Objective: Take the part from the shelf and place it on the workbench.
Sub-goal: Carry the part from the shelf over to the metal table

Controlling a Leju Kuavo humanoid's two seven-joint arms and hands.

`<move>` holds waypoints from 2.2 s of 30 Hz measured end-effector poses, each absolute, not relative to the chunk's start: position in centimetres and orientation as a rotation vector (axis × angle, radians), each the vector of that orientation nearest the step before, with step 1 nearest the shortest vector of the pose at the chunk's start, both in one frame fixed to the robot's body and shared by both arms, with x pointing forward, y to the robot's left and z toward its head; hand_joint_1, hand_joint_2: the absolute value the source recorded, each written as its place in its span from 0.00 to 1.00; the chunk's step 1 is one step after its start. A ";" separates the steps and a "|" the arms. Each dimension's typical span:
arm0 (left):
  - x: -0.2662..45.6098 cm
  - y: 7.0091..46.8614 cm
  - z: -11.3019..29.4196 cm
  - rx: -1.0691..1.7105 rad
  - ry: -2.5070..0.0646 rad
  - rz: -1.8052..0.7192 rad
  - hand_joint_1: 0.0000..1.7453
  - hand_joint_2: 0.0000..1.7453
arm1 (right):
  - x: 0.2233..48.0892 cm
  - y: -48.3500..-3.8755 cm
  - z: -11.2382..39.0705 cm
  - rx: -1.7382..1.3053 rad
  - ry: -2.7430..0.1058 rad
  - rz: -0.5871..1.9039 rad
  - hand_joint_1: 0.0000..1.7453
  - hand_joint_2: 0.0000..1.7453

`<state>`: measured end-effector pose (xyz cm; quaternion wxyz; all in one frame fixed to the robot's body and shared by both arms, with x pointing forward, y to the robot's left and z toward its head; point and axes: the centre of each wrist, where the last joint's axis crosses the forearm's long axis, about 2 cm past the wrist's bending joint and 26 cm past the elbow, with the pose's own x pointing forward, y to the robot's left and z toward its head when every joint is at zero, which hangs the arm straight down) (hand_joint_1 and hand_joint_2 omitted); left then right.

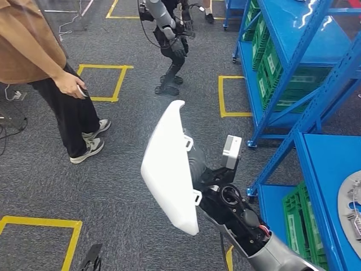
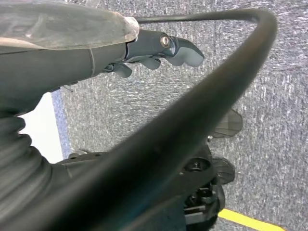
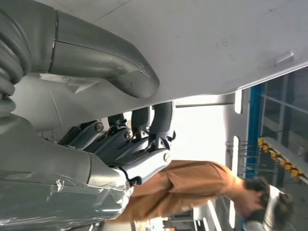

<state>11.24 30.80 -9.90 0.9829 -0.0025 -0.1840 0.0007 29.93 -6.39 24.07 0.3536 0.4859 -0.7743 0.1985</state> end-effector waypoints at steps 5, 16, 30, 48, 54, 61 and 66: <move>11.2 30.8 -9.9 -0.005 -0.364 0.001 0.00 1.00 | 29.9 -6.4 24.0 1.264 -2.003 0.514 1.00 1.00; 11.1 30.8 -9.9 -0.008 -0.357 -0.002 0.00 1.00 | 29.9 -6.4 24.0 1.269 -2.003 0.518 1.00 1.00; 11.1 31.0 -9.9 -0.003 -0.357 0.000 0.00 1.00 | 29.7 -6.2 24.1 1.284 -2.001 0.523 1.00 1.00; 10.4 31.0 -10.1 0.001 -0.357 0.008 0.00 1.00 | 29.9 -6.0 24.0 1.309 -1.993 0.528 1.00 1.00; 10.4 30.9 -10.1 -0.001 -0.357 0.010 0.00 1.00 | 29.8 -5.9 23.8 1.313 -1.984 0.531 1.00 1.00; 10.3 31.1 -10.1 0.004 -0.355 0.016 0.00 1.00 | 29.8 -5.6 24.1 1.335 -1.986 0.542 1.00 1.00; 10.0 31.0 -10.2 0.003 -0.349 0.023 0.00 1.00 | 29.7 -5.4 24.1 1.349 -1.980 0.552 1.00 1.00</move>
